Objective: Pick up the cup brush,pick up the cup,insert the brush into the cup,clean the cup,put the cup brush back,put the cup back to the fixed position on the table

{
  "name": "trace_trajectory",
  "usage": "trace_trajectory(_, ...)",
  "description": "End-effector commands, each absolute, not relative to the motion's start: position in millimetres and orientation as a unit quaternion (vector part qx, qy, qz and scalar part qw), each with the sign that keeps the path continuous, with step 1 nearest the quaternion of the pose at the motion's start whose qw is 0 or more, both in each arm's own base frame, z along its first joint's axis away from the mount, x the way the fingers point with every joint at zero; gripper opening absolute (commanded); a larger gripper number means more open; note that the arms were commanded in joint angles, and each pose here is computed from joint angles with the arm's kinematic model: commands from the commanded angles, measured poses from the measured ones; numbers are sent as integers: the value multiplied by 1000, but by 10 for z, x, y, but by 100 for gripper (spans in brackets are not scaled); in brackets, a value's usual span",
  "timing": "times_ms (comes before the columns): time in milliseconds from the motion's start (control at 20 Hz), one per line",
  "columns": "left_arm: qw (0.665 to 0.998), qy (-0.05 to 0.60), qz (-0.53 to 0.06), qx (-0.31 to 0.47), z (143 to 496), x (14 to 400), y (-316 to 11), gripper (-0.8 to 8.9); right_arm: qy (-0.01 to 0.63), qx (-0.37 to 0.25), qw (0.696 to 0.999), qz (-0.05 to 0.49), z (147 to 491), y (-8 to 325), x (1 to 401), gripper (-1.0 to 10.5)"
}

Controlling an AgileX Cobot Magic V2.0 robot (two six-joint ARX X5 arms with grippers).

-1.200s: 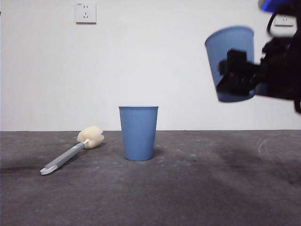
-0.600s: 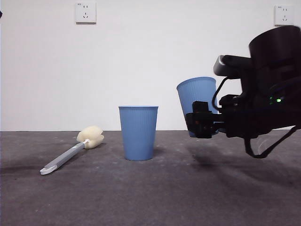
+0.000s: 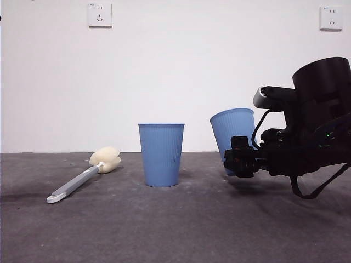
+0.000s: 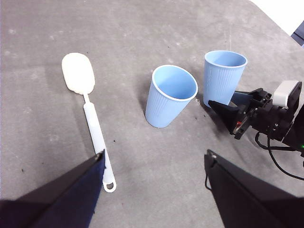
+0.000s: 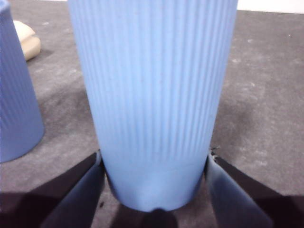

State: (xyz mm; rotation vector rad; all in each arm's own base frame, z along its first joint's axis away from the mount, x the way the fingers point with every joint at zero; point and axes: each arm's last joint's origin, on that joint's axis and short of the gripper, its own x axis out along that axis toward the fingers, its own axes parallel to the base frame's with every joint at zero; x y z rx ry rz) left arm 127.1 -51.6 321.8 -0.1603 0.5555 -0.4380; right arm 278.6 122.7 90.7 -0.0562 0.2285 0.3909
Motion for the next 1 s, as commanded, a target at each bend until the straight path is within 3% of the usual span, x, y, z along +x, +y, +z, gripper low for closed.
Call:
trace_trajectory(50, 935, 271, -217, -73, 3203, 1271, -515, 350, 101, -28, 974, 200, 922, 1249, 2824, -13)
trace_trajectory(850, 935, 272, -218, -68, 3198, 1268, -515, 350, 196, -18, 956, 218, 651, 1296, 2815, 20)
trace_trajectory(1000, 934, 275, -218, -68, 3193, 1267, -514, 350, 216, -11, 951, 221, 617, 1303, 2794, 168)
